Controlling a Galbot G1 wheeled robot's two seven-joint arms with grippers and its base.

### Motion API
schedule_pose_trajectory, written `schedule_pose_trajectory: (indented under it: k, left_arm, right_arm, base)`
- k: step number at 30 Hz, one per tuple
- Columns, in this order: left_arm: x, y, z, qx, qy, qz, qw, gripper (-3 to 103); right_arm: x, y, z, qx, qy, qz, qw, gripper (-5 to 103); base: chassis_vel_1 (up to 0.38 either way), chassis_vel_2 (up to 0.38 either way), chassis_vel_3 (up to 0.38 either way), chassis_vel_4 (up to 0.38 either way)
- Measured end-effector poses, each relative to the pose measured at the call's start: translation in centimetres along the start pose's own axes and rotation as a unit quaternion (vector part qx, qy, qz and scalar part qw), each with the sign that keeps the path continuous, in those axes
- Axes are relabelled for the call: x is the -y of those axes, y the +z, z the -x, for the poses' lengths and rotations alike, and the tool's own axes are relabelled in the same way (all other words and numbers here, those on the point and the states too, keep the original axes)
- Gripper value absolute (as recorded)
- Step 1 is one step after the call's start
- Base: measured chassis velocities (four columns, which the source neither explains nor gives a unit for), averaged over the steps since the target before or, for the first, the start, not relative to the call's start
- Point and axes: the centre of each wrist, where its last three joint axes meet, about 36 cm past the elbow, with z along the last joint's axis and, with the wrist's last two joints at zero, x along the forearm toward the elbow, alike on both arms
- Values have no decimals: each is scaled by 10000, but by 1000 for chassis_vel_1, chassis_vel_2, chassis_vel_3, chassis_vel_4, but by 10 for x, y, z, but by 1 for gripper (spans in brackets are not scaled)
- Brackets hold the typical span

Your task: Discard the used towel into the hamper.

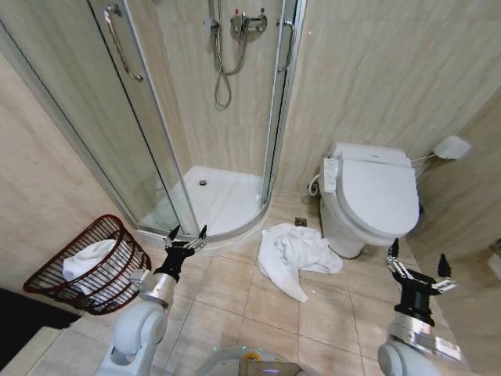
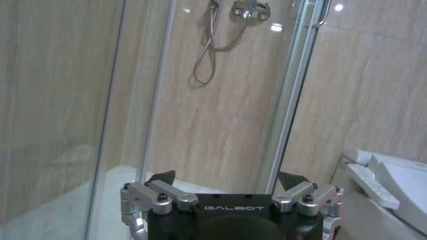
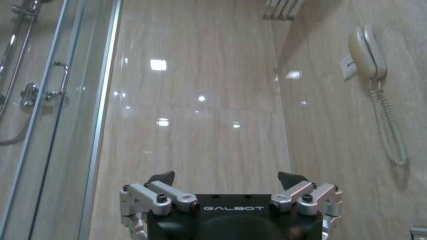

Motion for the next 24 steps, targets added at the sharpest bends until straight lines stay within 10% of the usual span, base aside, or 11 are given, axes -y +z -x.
schedule_pose_trajectory:
  k: [24]
  left_arm:
    - [0, 0, 0, 0, 0, 0, 10000, 100]
  right_arm:
    - [3, 1, -4, -1, 15, 0, 10000, 100]
  base:
    - [0, 0, 0, 0]
